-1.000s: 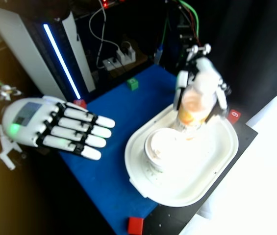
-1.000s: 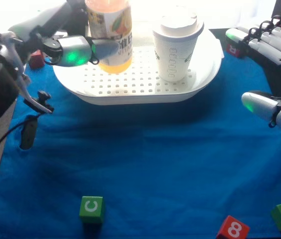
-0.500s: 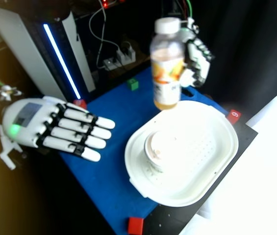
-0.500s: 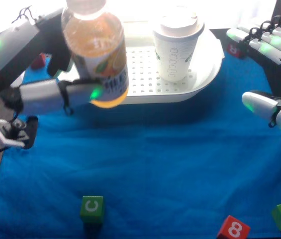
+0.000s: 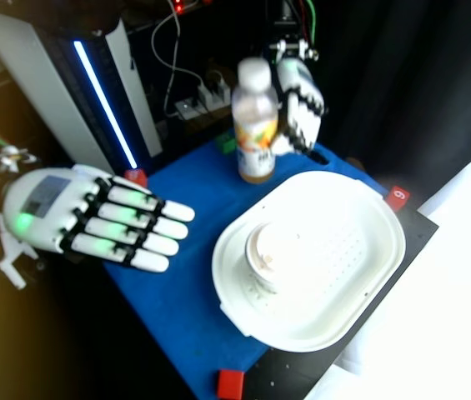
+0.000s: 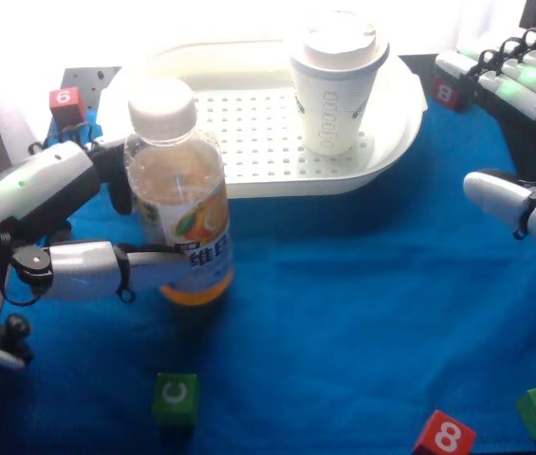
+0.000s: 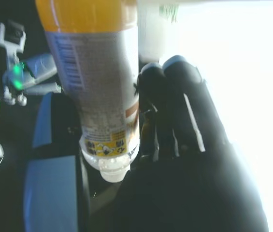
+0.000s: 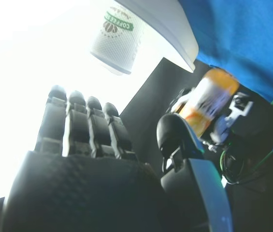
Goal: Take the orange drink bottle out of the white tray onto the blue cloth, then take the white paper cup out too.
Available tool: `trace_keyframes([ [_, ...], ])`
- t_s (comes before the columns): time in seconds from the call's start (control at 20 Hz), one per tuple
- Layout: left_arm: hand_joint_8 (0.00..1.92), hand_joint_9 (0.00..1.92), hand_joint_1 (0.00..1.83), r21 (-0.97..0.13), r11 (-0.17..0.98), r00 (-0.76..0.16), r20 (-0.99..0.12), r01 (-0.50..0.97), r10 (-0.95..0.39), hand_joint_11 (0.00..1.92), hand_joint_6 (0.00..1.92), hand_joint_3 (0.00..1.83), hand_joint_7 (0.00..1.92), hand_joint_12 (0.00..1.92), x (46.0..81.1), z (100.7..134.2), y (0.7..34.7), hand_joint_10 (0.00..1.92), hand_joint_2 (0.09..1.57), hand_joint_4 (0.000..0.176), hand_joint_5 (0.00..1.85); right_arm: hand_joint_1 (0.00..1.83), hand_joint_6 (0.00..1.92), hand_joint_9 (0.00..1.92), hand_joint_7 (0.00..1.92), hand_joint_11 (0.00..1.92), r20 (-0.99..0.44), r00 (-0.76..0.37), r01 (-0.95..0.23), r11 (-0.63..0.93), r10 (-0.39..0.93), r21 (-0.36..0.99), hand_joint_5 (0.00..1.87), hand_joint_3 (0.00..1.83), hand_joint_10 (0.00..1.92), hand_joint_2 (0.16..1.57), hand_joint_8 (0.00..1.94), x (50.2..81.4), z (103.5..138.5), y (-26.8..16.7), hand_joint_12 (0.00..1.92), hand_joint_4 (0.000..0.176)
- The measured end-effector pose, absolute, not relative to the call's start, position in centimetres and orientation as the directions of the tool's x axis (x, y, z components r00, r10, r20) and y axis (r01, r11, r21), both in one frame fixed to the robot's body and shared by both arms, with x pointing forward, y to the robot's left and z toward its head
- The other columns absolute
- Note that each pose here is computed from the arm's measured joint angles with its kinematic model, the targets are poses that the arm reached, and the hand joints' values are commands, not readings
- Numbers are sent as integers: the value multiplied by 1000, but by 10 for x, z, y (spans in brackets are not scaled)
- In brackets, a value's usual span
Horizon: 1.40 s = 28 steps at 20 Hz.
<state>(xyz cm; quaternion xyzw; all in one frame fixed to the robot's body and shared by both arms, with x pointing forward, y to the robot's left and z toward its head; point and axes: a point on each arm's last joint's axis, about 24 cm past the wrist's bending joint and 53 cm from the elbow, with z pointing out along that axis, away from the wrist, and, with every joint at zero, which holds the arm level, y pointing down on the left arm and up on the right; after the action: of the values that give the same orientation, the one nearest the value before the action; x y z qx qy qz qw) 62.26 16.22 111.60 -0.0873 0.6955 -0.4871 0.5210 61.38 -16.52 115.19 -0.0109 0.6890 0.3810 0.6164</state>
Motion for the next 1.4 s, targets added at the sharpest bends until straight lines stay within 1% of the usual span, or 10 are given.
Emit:
trace_keyframes([
  [0.1,57,189,506,-770,520,-451,-639,371,-624,1,119,0,282,1068,622,1111,166,361,1251,20,229,281,0,0,0,0,-859,-239,-485,711,453,510,0,4,0,1500,0,614,1152,-166,0,0],
  [0.2,2,122,376,-761,526,-439,-649,380,-621,0,12,1,136,773,618,1117,172,116,1242,90,148,278,0,0,0,1,-860,-235,-484,713,453,508,0,0,0,1485,0,615,1152,-167,0,0],
  [0.3,0,5,352,-750,548,-424,-661,369,-619,0,2,0,4,295,614,1116,182,8,1255,113,31,246,0,0,0,6,-861,-229,-481,716,453,505,0,0,0,1490,0,618,1153,-170,9,0],
  [0.35,0,0,398,-739,565,-419,-673,366,-610,0,0,0,0,137,612,1115,187,1,1213,163,5,242,0,0,0,0,-862,-226,-482,717,454,504,0,0,0,1482,0,618,1154,-170,1,0],
  [0.65,0,0,491,-723,580,-337,-689,375,-641,0,0,0,0,0,605,1133,210,0,1095,176,0,185,0,0,0,0,-864,-179,-507,708,471,491,0,0,0,1369,0,628,1173,-169,0,0],
  [0.8,0,0,555,-711,601,-261,-698,365,-667,48,21,0,0,26,602,1143,231,0,1125,104,57,280,0,0,0,0,-853,-140,-522,695,502,495,0,0,0,1356,0,641,1185,-165,0,0],
  [0.95,9,150,557,-713,619,-194,-692,328,-695,0,17,0,91,915,599,1144,253,37,1187,47,195,271,0,0,0,3,-851,-137,-560,668,508,489,0,0,0,1368,0,657,1195,-140,2,8],
  [1.1,4,174,563,-683,651,-157,-720,332,-676,0,10,3,162,976,591,1152,261,9,1204,0,298,360,0,0,0,15,-856,-132,-608,641,500,468,0,0,0,1340,0,676,1208,-107,12,61],
  [1.25,6,159,543,-678,649,-138,-720,345,-680,0,4,3,171,894,591,1158,263,5,1206,20,303,407,0,0,0,0,-871,-180,-601,650,458,466,0,0,0,1317,0,689,1190,-86,0,18],
  [1.4,0,148,514,-676,649,-138,-722,350,-677,0,0,3,157,819,591,1159,262,4,1213,5,279,449,0,0,0,0,-874,-190,-575,671,448,469,0,0,0,1272,0,711,1185,-81,0,29],
])
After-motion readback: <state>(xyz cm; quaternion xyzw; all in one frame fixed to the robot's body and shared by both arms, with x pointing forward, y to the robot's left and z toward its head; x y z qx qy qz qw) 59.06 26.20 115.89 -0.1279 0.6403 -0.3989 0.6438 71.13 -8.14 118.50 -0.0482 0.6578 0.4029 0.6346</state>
